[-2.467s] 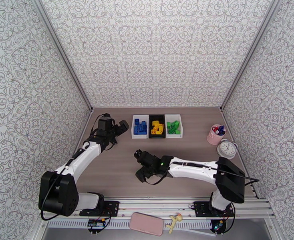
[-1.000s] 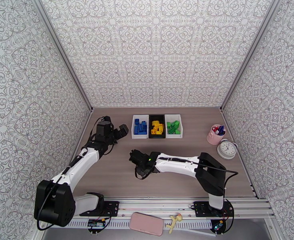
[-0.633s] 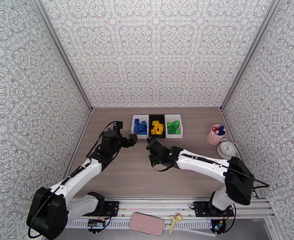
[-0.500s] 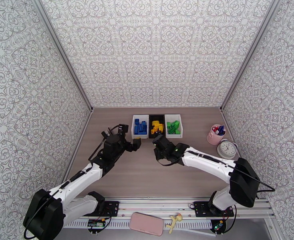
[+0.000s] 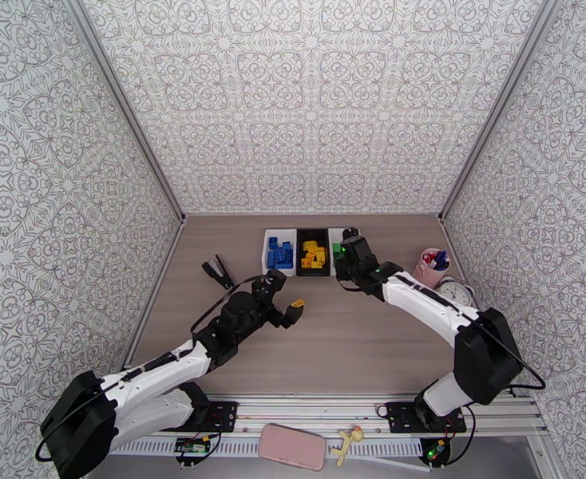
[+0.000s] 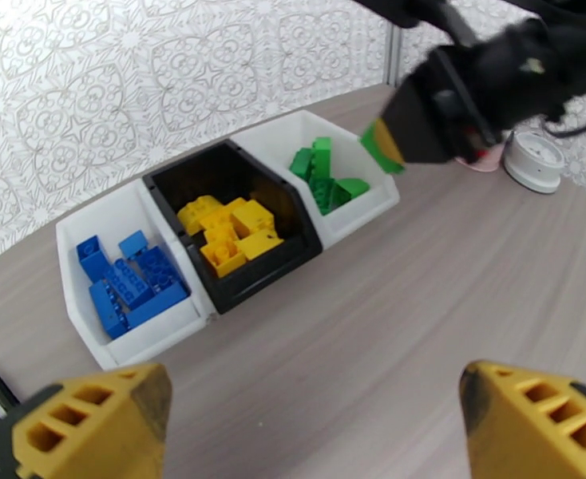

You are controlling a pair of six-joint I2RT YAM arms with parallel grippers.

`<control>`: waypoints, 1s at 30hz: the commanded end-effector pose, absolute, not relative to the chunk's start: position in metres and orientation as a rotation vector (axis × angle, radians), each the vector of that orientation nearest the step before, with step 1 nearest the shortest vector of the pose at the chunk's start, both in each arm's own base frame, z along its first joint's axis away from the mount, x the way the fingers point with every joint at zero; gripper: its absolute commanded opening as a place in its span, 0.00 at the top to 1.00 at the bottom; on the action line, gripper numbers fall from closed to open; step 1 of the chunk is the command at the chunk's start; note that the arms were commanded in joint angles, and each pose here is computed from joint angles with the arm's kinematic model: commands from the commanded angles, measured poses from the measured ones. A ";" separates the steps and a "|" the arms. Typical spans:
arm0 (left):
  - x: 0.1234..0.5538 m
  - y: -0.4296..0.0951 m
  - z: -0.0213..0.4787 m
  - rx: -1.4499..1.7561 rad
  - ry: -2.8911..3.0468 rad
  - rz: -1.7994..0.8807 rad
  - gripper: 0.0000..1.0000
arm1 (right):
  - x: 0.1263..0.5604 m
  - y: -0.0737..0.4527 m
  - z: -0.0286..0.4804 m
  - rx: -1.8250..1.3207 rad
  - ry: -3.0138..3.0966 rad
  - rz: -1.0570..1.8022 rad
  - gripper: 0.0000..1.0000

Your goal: Sort the legos into containers by color

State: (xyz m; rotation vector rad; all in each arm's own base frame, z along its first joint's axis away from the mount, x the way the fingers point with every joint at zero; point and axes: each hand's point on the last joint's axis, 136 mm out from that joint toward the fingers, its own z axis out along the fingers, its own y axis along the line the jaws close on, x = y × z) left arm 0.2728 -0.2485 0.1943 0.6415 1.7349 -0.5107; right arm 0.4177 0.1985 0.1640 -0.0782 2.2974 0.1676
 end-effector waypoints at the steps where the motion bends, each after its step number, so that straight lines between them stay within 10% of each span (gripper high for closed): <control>1: 0.266 -0.258 0.202 0.680 1.676 -0.537 0.00 | 0.455 0.209 0.176 -0.128 2.205 0.159 0.98; 20: 0.262 -0.262 0.205 0.702 1.655 -0.518 0.00 | 0.554 0.190 0.137 -0.009 2.197 0.129 0.92; 30: 0.265 -0.255 0.208 0.665 1.662 -0.510 0.00 | 0.548 0.193 0.159 -0.045 2.166 0.174 0.41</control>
